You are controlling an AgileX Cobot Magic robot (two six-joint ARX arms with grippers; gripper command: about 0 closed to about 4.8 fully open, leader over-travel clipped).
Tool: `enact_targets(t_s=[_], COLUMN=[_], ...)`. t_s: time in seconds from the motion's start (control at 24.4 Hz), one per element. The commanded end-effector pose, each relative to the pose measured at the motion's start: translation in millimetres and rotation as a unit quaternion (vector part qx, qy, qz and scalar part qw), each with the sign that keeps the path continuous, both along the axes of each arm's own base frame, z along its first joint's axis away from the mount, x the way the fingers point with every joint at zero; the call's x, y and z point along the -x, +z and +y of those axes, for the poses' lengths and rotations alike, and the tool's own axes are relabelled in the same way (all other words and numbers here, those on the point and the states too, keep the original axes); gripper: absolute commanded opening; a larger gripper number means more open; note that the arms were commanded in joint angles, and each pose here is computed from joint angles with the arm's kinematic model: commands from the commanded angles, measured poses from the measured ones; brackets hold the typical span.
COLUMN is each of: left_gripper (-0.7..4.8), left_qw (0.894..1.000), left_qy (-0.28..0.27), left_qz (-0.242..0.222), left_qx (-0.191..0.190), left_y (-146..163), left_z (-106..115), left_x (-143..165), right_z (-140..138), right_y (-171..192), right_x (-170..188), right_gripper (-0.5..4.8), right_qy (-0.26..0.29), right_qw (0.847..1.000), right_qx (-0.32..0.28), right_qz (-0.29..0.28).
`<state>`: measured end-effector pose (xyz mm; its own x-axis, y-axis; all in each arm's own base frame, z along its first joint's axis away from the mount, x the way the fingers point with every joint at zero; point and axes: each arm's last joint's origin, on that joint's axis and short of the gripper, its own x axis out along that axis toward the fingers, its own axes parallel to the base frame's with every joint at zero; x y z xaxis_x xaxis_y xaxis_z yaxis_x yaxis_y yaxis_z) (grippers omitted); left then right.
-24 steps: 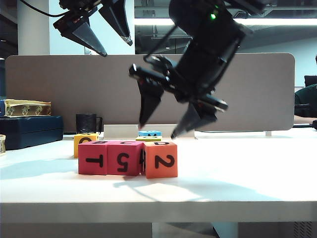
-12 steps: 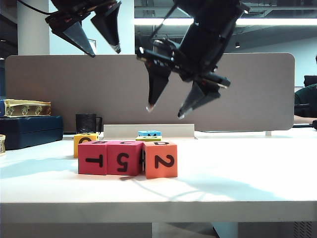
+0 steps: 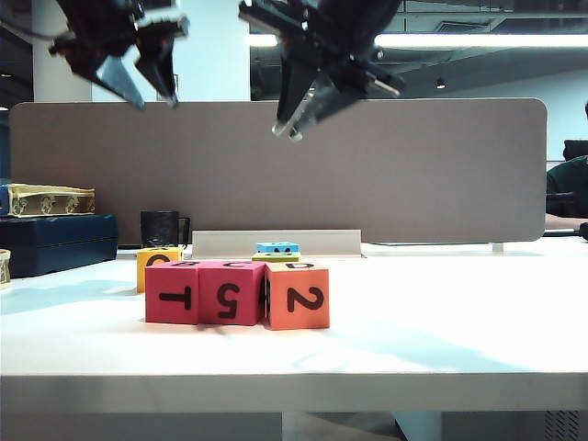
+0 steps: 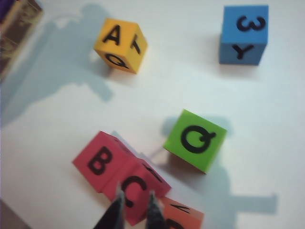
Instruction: Select the appropriate blocks from the scattered letter blocks on the table and arrange them in a row to spell out "ABCD".
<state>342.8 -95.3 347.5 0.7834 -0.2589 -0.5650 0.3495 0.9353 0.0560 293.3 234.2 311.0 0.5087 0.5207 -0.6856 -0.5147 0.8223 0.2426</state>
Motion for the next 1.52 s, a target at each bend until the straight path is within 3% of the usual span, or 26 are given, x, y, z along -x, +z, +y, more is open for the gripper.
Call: enact_targets(t_s=[0.04,0.33,0.49,0.82,1.52], left_gripper=[2.67,2.99,4.05,4.05,4.03], left_qw=[1.0,0.994,0.988,0.982,0.975], left_qy=[0.001,0.061,0.107,0.139,0.154], left_qz=[0.021,0.078,0.098,0.106,0.157], left_qx=[-0.002,0.052,0.054,0.067,0.043], left_y=[-17.4,-65.1,-83.7,-90.4,-146.5], left_z=[-4.1,-12.1,-12.8,-10.1,-14.7], left_x=[-13.4,-45.7,-54.7,-58.3,-77.7], right_z=[1.7,6.2,7.7,6.8,6.4], right_y=[19.2,50.1,64.4,67.8,61.9], right_x=[1.9,6.3,12.1,14.7,20.3], right_gripper=[0.05,-0.04,-0.04,-0.04,-0.04], right_qy=[0.026,0.073,0.097,0.105,0.112], right_qw=[0.999,0.996,0.993,0.993,0.993], right_qx=[-0.018,-0.053,-0.041,-0.035,0.003], right_qz=[-0.01,-0.028,-0.046,-0.045,-0.029])
